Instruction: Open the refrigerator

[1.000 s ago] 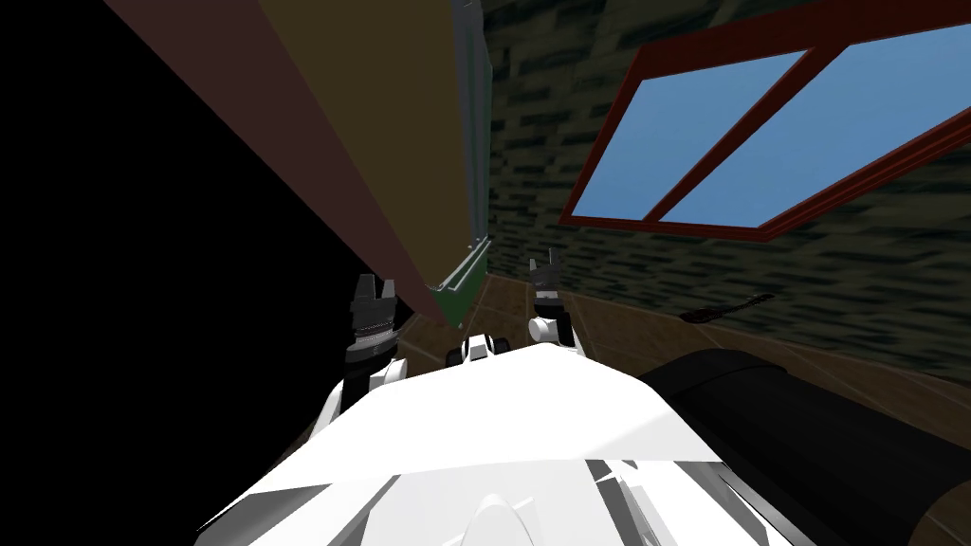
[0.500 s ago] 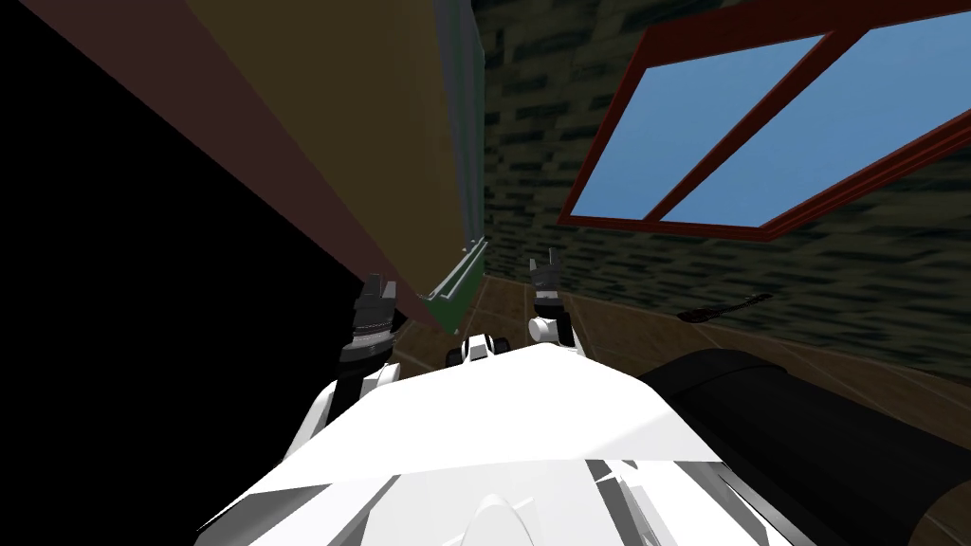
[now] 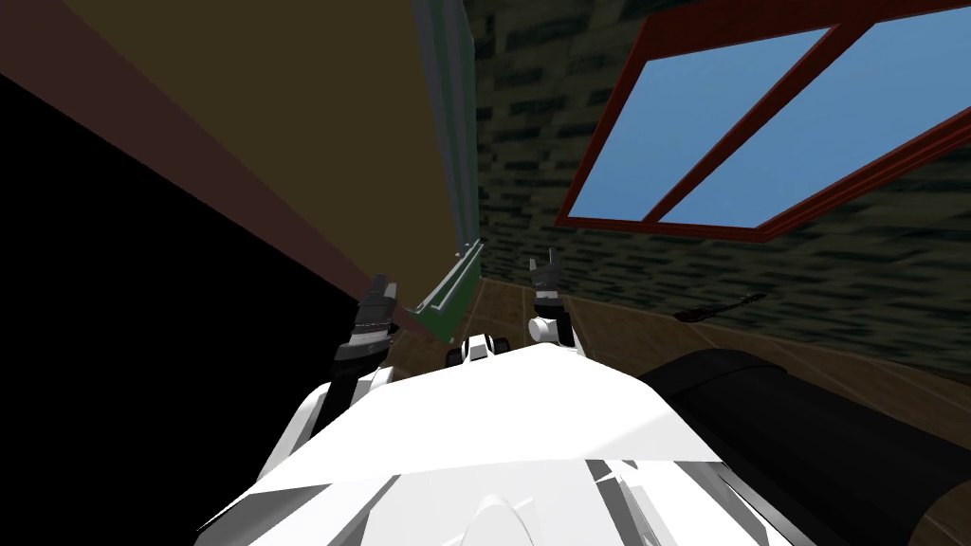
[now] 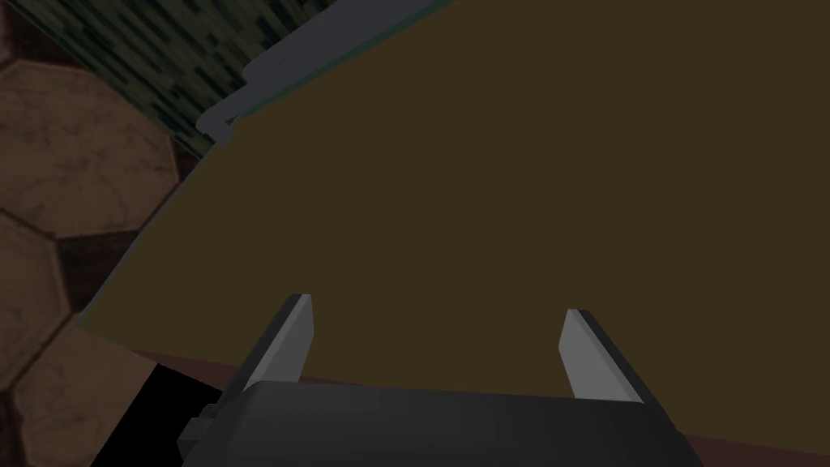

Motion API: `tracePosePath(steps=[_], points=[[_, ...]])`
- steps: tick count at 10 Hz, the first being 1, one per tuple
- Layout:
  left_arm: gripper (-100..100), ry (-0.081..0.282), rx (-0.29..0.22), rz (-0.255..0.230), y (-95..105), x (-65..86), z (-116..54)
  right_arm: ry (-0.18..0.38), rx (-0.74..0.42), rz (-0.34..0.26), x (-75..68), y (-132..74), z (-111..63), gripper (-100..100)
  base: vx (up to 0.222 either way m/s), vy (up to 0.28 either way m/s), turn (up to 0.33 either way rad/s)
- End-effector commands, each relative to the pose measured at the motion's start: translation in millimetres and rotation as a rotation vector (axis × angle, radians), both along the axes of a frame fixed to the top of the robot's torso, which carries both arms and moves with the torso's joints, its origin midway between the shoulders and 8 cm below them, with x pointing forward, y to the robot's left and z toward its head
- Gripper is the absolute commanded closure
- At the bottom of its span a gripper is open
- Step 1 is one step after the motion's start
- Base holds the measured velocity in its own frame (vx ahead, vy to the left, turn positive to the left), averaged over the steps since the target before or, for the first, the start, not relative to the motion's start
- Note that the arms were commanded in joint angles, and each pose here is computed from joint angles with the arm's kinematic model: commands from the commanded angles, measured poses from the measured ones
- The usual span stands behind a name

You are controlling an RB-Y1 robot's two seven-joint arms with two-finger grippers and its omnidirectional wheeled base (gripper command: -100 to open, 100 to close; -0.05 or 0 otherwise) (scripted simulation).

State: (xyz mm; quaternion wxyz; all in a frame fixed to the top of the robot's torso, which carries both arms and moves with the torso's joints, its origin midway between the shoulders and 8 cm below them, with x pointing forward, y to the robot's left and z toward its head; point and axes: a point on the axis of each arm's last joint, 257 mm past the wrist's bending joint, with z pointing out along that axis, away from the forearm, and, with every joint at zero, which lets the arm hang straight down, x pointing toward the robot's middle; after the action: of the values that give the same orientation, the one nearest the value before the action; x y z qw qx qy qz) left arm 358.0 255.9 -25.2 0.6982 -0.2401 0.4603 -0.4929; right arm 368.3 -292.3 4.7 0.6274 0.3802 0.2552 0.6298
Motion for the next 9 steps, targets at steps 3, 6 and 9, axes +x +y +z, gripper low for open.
tracePosePath(steps=[3, 6, 9], points=[[-100, 0.113, 0.073, 0.036, 8.7, 7.1, -18.9, 0.000, 0.000, 0.000, 0.0, 0, 0.0, 0, 0.148, -0.074, -0.063], [-100, 0.192, 0.127, 0.063, 17.1, 10.5, -35.8, 0.000, 0.000, 0.000, 0.0, 0, 0.0, 0, 0.162, -0.063, -0.067], [-100, 0.255, 0.165, 0.088, 25.4, 12.7, -50.3, 0.000, 0.000, 0.000, 0.0, 0, 0.0, 0, 0.125, -0.057, -0.045]])
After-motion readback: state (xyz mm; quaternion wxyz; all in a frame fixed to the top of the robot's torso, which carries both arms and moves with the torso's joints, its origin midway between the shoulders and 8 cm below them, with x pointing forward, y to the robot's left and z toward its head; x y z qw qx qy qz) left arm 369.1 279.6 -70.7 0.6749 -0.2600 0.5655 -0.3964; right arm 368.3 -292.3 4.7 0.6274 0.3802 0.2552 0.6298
